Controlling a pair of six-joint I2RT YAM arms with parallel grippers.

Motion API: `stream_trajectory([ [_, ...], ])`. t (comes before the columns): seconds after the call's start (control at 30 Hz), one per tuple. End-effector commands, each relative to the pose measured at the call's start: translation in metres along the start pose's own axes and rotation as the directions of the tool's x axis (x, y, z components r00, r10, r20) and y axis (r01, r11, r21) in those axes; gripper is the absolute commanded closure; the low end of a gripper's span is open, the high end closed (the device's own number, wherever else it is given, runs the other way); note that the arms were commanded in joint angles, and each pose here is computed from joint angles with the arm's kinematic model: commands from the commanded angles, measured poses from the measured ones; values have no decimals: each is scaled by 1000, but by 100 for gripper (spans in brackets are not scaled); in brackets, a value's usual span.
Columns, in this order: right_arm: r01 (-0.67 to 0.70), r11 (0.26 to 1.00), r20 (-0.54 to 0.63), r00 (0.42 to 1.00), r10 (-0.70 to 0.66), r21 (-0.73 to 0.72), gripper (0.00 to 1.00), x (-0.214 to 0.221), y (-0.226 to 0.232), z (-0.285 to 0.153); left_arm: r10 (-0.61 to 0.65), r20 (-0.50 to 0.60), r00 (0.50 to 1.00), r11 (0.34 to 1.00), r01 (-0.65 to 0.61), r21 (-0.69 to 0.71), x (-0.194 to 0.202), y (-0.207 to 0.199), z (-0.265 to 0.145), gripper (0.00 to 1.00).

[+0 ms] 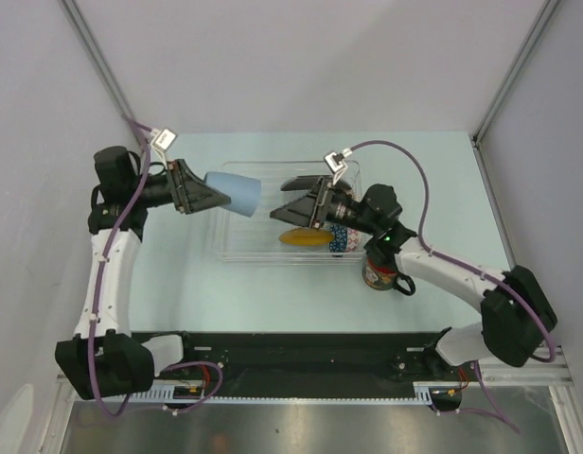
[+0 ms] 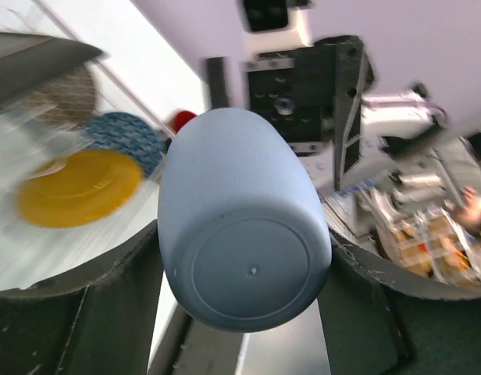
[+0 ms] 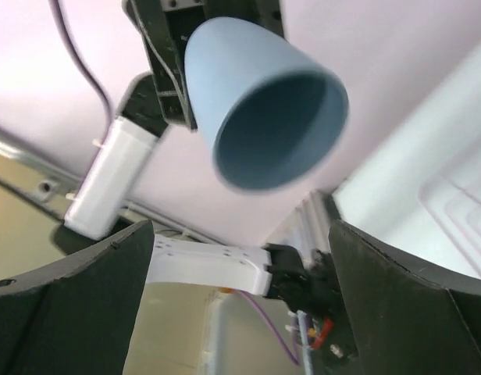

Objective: Load the mixed dishes into the dish rack

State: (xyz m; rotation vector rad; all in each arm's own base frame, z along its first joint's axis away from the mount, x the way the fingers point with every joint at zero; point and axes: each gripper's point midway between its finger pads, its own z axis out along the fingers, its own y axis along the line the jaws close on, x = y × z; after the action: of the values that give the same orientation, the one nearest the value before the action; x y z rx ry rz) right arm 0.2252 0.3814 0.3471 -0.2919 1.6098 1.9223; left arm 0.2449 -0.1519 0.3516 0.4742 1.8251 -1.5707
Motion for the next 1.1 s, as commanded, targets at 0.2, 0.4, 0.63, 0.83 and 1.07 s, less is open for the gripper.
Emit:
stream_trajectory([
  [0.2, 192, 941, -2, 980, -199, 280, 0, -31, 3, -73, 189, -116, 975, 837, -221, -500, 0, 108, -29, 100],
  [0.4, 245, 899, 71, 955, -288, 363, 0, -46, 21, -99, 212, -336, 918, 554, -396, -732, 4, 181, -36, 100],
  [0.63, 236, 862, 76, 951, -300, 448, 0, -43, 15, -117, 193, -469, 862, 483, -499, -719, 2, 224, -3, 100],
  [0.83, 243, 844, 69, 948, -312, 477, 0, -39, 13, -127, 173, -503, 847, 482, -518, -706, 0, 249, 15, 100],
  [1.07, 231, 843, 63, 952, -298, 486, 0, -33, 5, -129, 159, -516, 842, 474, -524, -708, 1, 277, 27, 100],
])
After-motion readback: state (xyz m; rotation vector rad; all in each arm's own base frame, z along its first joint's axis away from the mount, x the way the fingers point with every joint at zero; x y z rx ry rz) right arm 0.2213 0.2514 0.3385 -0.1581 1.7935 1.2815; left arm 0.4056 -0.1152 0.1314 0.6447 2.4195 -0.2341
